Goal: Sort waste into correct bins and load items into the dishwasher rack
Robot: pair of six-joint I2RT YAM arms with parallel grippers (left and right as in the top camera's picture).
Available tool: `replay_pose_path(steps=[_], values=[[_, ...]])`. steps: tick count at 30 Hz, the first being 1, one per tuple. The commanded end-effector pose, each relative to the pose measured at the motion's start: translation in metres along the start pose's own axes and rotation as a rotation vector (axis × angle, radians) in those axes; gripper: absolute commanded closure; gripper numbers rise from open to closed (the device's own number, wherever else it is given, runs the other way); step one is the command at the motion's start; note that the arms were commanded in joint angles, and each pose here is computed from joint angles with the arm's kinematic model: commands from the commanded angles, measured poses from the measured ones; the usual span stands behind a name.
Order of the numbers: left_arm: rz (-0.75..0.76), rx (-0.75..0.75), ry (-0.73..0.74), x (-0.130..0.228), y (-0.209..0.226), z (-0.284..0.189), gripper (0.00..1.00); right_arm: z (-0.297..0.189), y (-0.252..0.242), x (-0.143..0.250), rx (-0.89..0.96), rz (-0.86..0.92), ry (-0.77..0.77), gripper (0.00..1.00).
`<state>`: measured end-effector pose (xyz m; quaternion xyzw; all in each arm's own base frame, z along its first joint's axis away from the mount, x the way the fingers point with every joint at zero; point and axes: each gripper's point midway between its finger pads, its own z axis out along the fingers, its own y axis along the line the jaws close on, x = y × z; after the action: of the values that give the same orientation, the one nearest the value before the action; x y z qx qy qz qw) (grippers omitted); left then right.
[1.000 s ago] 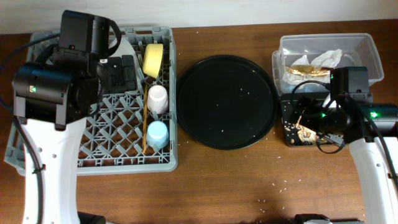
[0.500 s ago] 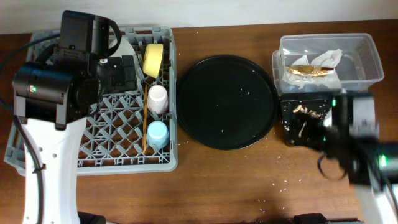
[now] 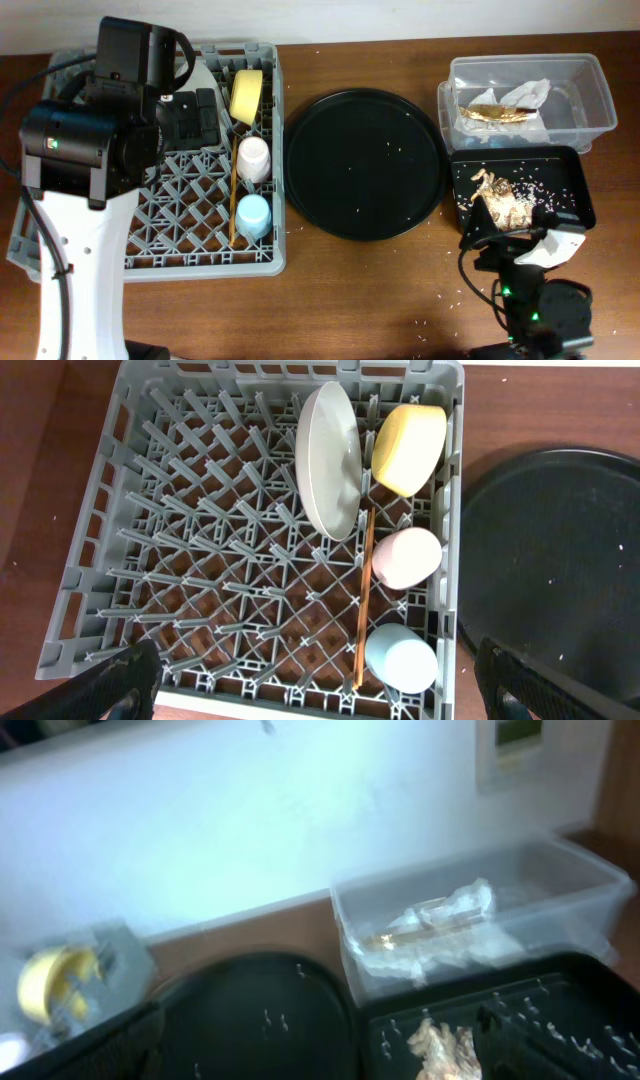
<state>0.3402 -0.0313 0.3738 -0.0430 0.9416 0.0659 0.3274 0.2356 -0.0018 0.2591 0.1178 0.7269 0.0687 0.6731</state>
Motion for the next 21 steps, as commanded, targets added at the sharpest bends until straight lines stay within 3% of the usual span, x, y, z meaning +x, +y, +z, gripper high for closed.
replay_pose_path(steps=[1,14,21], values=[[0.001,-0.017,-0.010,-0.002,0.004,-0.001,0.00,0.005,0.007,0.027,-0.090,-0.011,-0.041,0.01],[0.001,-0.016,-0.010,-0.002,0.004,-0.001,0.00,0.014,-0.004,0.077,-0.103,-0.025,-0.067,0.02],[0.001,-0.016,-0.010,-0.002,0.004,-0.001,0.00,0.017,-0.005,0.101,-0.108,-0.037,0.005,0.02]])
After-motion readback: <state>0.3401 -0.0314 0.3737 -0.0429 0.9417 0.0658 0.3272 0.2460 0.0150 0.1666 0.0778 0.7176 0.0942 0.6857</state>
